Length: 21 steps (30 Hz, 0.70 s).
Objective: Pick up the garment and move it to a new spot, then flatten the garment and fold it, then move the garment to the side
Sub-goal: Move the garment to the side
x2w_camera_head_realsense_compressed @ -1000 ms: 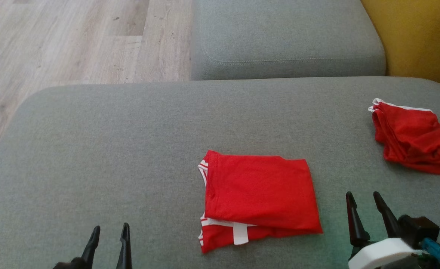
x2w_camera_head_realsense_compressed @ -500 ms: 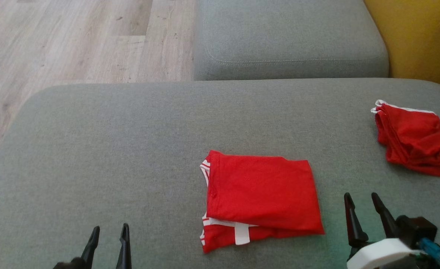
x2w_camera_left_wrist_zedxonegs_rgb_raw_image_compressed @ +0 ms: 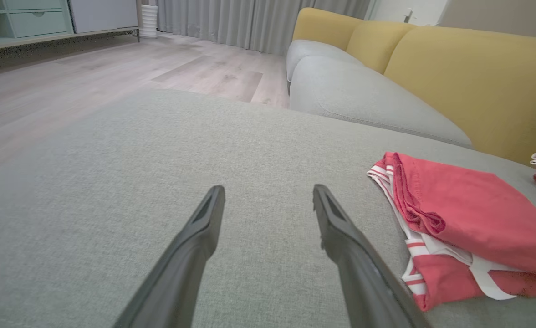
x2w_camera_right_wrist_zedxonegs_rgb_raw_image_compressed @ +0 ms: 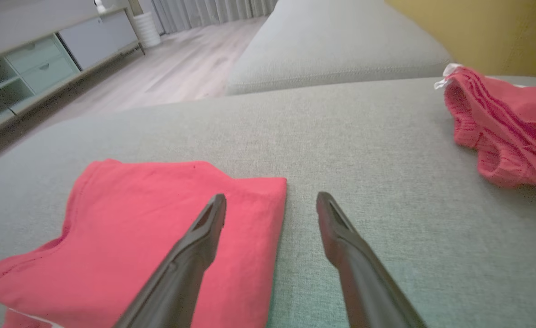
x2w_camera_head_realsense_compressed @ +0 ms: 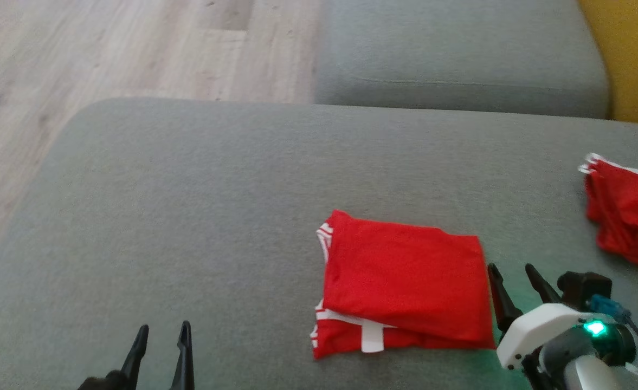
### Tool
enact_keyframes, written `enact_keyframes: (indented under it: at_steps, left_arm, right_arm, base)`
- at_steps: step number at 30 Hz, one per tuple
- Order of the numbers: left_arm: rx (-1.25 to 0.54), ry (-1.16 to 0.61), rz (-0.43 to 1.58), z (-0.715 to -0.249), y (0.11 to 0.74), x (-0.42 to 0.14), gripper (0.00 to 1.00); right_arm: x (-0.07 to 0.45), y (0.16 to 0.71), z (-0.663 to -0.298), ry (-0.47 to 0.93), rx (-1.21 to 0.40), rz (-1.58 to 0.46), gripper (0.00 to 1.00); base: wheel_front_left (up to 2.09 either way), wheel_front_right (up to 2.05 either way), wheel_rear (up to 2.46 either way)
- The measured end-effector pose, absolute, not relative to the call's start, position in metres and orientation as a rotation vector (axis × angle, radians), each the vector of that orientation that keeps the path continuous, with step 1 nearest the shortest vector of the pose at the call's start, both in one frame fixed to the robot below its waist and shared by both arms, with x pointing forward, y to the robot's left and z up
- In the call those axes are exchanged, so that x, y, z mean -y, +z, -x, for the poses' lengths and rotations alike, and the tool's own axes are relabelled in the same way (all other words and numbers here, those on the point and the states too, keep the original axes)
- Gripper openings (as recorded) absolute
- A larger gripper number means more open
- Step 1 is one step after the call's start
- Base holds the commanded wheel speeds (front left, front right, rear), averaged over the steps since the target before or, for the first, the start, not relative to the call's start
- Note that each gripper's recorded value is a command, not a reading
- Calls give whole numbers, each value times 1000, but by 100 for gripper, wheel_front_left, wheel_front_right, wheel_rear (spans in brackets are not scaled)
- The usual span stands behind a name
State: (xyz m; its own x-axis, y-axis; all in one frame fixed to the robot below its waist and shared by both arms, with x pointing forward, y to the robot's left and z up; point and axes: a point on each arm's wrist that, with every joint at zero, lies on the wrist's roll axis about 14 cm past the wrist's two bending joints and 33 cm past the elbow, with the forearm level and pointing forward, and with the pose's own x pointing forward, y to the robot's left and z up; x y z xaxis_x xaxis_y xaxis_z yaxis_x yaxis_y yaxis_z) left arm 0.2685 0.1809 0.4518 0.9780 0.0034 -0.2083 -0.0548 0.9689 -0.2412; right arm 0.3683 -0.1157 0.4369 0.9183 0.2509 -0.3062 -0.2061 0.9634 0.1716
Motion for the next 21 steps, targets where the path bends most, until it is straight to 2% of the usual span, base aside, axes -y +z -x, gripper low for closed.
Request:
enact_keyframes:
  at_steps: [9,14,16,18,19,21]
  left_arm:
    - [-224,147,265,-249,444,-206,100]
    - [-242,184,269,-242,439,-213,100]
    - [-248,187,270,-242,438,-214,100]
    - [-253,182,270,-244,437,-212,100]
    - [-255,177,269,-245,437,-210,100]
    - [-259,162,263,-249,436,-207,100]
  right_arm:
    - [102,379,-373,265,-608,-81,100]
    - [86,361,-374,298,-699,-110,98]
    - [81,361,-377,305,-716,-137,46]
    - [78,362,-380,309,-722,-160,13]
    - [76,361,-381,313,-724,-164,0]
    - [74,362,-382,319,-725,-166,0]
  base:
    - [0,0,0]
    - [0,0,0]
    - [0,0,0]
    - [0,0,0]
    - [0,0,0]
    - [0,0,0]
